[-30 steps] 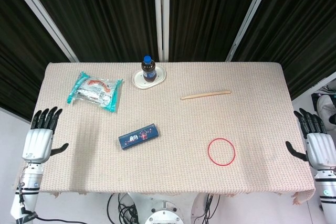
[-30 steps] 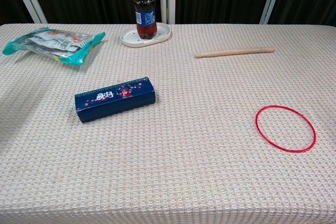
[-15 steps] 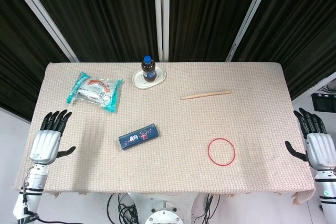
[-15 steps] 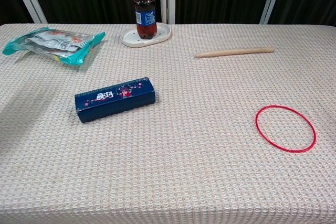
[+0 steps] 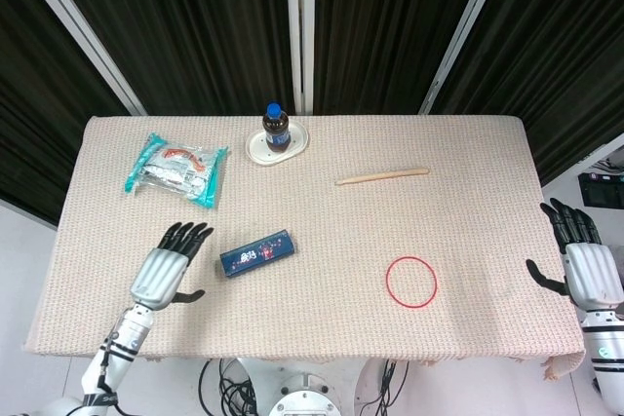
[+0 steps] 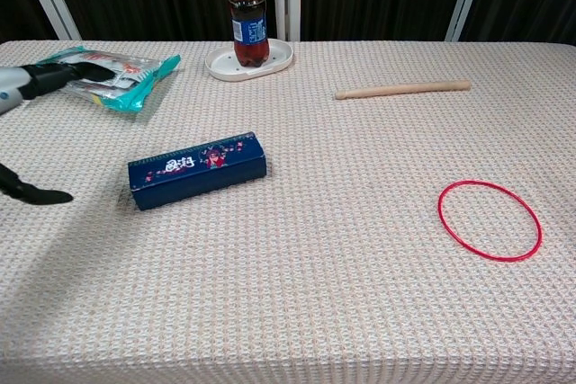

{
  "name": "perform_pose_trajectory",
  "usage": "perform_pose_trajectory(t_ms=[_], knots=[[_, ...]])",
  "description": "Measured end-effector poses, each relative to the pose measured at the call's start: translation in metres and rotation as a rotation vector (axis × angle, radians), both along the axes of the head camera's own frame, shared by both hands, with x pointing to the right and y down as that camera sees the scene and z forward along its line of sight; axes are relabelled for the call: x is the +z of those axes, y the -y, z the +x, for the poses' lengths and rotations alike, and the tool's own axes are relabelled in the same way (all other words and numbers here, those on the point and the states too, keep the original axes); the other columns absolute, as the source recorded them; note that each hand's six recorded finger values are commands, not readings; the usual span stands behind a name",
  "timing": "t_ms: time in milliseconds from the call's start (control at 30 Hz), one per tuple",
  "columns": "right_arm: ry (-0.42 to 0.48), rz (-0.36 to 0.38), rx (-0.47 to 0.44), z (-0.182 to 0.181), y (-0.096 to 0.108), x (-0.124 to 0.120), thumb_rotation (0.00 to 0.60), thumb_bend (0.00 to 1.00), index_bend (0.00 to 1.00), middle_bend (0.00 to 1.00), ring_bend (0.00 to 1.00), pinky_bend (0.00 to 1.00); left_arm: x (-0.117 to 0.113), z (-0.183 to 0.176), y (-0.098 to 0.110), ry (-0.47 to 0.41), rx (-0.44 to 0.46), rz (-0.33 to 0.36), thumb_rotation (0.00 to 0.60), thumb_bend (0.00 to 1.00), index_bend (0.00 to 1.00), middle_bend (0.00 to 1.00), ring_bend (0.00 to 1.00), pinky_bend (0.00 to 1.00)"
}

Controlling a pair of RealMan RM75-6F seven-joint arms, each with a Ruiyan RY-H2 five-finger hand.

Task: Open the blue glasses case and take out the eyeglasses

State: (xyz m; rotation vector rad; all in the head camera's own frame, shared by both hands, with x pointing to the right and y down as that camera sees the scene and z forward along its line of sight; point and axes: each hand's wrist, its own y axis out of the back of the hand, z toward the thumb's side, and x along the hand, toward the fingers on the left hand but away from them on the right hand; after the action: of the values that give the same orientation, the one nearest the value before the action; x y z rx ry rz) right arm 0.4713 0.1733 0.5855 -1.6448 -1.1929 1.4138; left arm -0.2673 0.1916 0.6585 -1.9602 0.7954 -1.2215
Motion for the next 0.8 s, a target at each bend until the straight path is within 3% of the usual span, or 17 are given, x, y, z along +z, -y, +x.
perform_pose_trajectory(t_ms=[100,267,800], knots=[[0.002,-0.002,0.005,0.001,0.001,0.0,0.6,0.27,0.0,0.0,0.0,0.0,0.008,0.023,-0.001,-0.027,0.048,-0.019,0.6,0.04,0.04,0.06,0.0,0.08],[0.004,-0.002,0.008,0.002,0.001,0.0,0.6,0.27,0.0,0.0,0.0,0.0,0.018,0.045,0.007,-0.03,0.08,-0.021,0.6,0.05,0.04,0.09,0.07,0.25],[-0.001,-0.012,0.011,0.003,0.002,0.002,0.6,0.27,0.0,0.0,0.0,0.0,0.054,0.059,0.028,-0.021,0.069,-0.078,0.6,0.07,0.05,0.2,0.16,0.34]])
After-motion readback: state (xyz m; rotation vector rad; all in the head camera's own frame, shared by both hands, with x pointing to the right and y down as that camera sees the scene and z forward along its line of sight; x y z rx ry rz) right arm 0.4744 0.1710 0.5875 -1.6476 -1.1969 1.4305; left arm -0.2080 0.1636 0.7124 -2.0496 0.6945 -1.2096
